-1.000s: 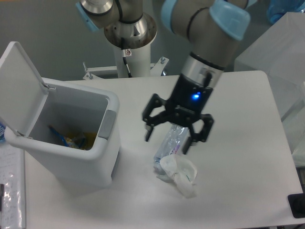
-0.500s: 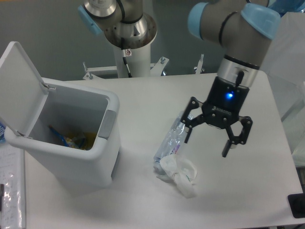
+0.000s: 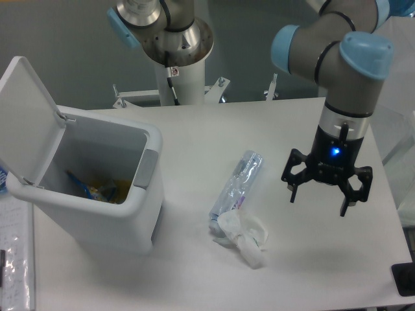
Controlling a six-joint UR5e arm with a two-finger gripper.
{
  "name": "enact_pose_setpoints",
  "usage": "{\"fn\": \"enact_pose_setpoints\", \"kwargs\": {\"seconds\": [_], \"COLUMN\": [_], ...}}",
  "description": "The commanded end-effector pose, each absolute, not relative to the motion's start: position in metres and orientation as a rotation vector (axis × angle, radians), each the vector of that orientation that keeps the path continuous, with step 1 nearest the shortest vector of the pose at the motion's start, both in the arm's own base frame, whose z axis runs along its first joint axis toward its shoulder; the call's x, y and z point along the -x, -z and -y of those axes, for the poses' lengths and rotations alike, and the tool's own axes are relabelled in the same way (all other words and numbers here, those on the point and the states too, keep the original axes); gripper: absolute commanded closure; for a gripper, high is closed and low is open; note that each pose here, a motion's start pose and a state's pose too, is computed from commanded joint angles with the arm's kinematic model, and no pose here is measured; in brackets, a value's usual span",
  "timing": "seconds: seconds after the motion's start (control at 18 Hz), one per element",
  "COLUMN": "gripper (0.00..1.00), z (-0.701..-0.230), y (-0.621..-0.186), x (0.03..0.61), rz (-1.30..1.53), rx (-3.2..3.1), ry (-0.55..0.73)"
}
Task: Open the trash can
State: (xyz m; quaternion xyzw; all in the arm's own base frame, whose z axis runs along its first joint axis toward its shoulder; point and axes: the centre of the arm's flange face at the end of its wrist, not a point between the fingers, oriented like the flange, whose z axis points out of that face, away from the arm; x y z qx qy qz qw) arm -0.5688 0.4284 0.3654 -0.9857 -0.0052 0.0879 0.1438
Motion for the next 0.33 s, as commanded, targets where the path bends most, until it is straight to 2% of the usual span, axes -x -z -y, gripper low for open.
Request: {"fn": "enact_pose_setpoints", "kwargs": {"seconds": [0.11, 0.33], "gripper": [0.0, 0.0], "z": [-0.43, -0.442], "y": [-0.332, -0.288], "x": [0.572, 0.575], "rz": [-0.128, -0.171], "rx": [2.965, 3.013], "ry": [-0.27, -0.191]}}
